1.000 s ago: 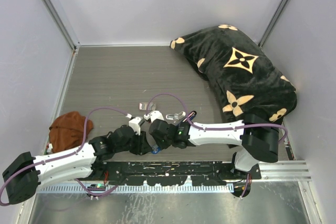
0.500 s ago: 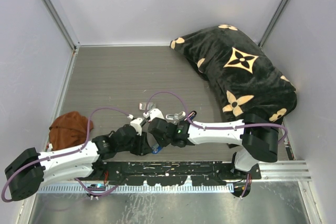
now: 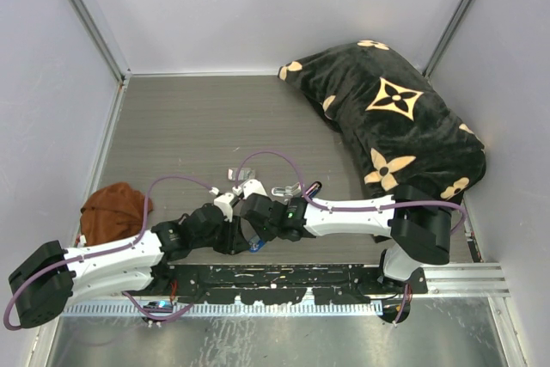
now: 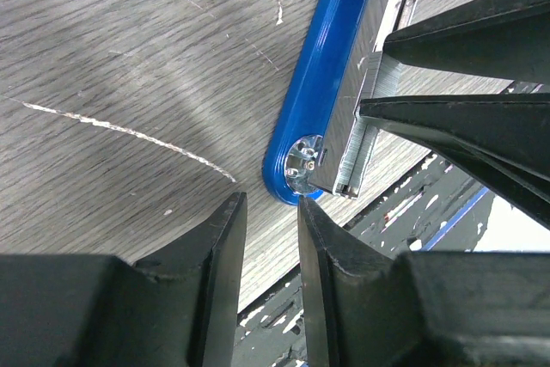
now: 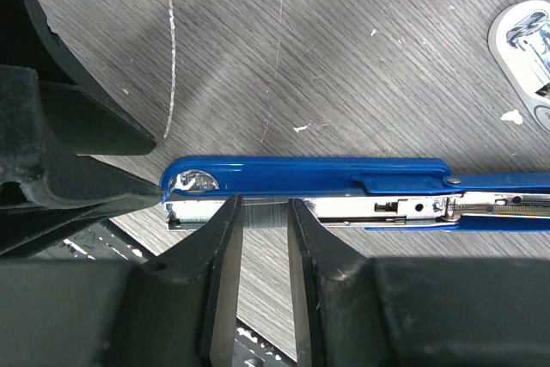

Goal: Load the staples into the stapler
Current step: Pick up the stapler.

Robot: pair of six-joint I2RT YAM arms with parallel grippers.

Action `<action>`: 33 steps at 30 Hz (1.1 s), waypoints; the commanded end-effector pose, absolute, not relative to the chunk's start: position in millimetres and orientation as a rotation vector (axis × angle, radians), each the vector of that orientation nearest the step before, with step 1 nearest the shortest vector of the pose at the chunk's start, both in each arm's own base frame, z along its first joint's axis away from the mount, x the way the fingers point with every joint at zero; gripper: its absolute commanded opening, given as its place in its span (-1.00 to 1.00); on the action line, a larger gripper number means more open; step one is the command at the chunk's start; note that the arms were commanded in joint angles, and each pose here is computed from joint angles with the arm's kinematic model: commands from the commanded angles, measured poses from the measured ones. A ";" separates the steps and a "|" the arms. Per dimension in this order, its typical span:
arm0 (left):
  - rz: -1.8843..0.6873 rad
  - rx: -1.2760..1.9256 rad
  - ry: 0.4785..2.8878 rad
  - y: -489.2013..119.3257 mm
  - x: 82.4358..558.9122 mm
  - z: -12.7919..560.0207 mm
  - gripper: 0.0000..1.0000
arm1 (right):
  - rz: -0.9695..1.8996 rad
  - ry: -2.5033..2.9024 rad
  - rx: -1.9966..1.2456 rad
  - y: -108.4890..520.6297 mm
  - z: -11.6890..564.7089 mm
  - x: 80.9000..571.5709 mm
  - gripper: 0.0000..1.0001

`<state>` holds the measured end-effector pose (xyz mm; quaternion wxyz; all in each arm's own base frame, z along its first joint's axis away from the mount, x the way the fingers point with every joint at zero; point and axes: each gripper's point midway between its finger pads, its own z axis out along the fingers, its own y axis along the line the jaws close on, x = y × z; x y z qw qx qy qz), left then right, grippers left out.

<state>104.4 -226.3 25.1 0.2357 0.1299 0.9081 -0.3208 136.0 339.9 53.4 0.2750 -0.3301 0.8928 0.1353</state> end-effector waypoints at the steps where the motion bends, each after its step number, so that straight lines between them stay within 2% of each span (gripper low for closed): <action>1: -0.930 0.343 2.427 -238.5 115.1 43.5 -0.37 | 0.413 2.357 -0.873 353.2 72.7 139.1 -0.62; 33: -0.934 0.344 2.430 -239.3 115.8 44.3 -0.40 | 0.410 2.381 -0.871 346.2 67.2 130.3 -0.63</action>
